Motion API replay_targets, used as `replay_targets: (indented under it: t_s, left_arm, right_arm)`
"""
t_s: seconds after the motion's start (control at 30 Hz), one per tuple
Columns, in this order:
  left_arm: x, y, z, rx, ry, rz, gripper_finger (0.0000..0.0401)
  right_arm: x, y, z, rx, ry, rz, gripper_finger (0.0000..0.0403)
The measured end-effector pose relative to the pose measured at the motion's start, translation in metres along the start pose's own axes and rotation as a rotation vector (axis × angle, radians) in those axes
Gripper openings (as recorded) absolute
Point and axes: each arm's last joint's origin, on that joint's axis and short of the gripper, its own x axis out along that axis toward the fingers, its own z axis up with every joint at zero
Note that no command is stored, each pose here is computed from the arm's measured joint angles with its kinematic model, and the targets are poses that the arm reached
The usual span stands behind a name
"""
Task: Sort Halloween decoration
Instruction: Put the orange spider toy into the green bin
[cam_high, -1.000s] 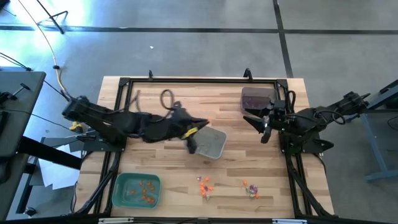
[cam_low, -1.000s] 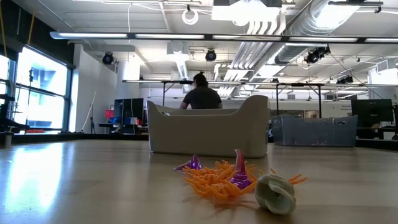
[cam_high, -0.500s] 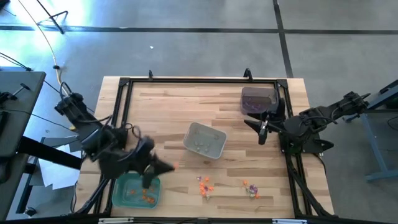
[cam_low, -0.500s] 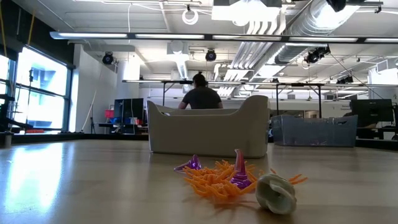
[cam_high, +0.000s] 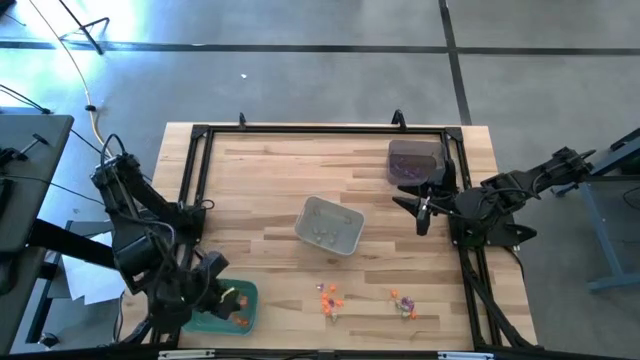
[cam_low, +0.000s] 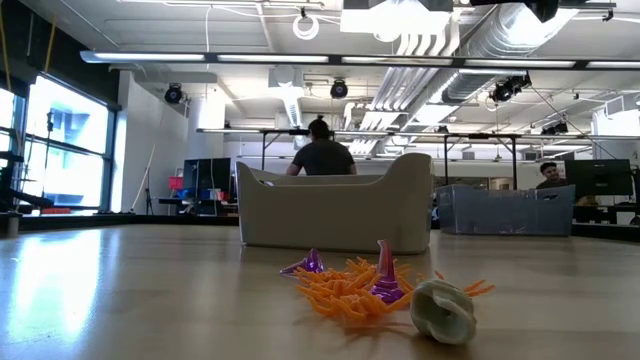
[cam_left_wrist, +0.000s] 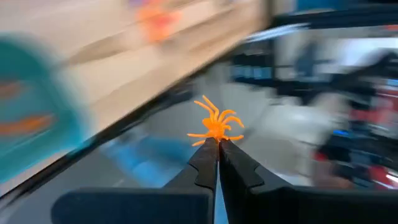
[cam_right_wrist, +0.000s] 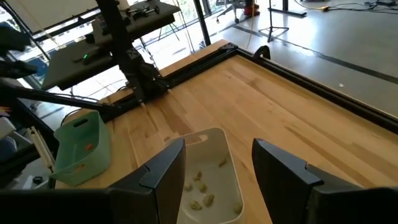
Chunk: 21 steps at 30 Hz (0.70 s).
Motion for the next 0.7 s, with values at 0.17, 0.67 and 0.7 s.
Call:
replay_targets:
  t_s: [0.17, 0.67, 0.7]
  left_arm:
    - [-0.004, 0.025, -0.001, -0.084, 0.114, 0.328, 0.0000]
    - [0.033, 0.084, 0.002, -0.027, 0.098, 0.621, 0.0000]
    - [0.039, 0.089, 0.001, -0.031, 0.108, 0.617, 0.0000]
  right_arm:
    - [0.000, 0.000, 0.000, 0.001, 0.000, 0.001, 0.0181]
    - [0.003, 0.000, 0.000, 0.060, -0.056, -0.087, 0.0181]
    - [0.003, -0.001, 0.000, 0.057, -0.062, -0.098, 0.0181]
